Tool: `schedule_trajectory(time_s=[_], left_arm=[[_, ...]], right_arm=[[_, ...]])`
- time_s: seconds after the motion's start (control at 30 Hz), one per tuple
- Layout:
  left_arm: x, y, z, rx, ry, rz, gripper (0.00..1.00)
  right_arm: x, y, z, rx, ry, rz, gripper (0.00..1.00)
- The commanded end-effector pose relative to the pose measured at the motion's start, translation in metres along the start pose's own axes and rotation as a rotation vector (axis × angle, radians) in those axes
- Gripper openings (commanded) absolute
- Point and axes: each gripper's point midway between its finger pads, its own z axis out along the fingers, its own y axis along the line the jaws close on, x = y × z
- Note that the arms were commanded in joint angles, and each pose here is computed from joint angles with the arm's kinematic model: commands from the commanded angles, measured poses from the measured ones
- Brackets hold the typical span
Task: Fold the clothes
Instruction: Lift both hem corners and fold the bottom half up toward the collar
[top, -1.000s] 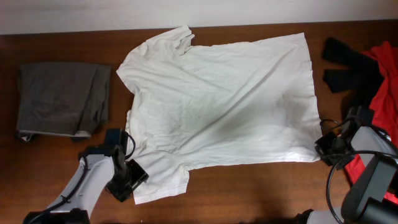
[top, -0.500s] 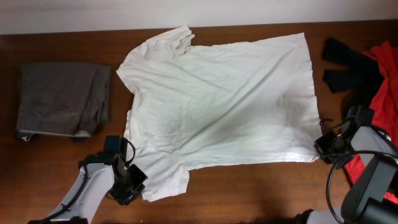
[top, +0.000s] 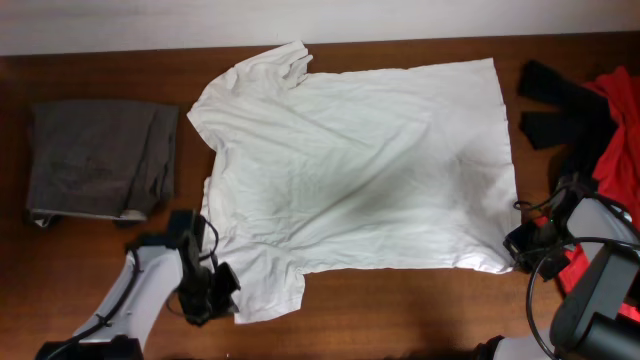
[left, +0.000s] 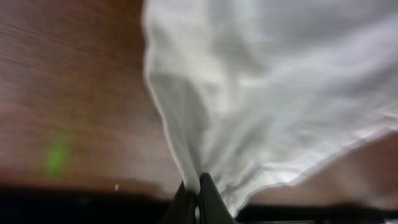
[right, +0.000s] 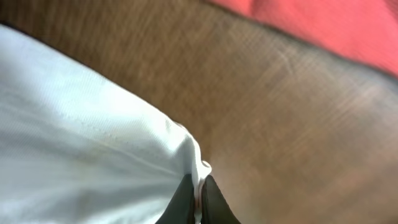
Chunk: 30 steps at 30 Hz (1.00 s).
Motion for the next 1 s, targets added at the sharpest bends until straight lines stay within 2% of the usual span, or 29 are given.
schedule_trajectory(time_s=[0.0, 0.13, 0.33, 0.57, 0.8, 0.97], left_arm=[[-0.01, -0.018, -0.029, 0.022, -0.038, 0.149, 0.01], [-0.011, -0.014, -0.05, -0.039, -0.06, 0.172, 0.01], [0.006, -0.008, -0.061, -0.054, -0.041, 0.165, 0.01], [0.028, -0.005, -0.084, -0.013, -0.124, 0.191, 0.01], [0.056, -0.003, -0.116, 0.038, -0.237, 0.228, 0.01], [0.075, 0.004, -0.127, 0.049, -0.263, 0.229, 0.01]], right_arm=[[-0.011, -0.001, -0.019, 0.016, -0.041, 0.011, 0.04], [-0.006, -0.004, -0.038, 0.013, -0.055, 0.011, 0.04], [0.001, -0.008, -0.066, -0.017, -0.11, 0.012, 0.04], [0.008, -0.011, -0.097, -0.07, -0.207, 0.012, 0.04], [0.018, -0.019, -0.115, -0.068, -0.23, 0.014, 0.04], [0.026, -0.023, -0.129, -0.061, -0.22, 0.013, 0.04]])
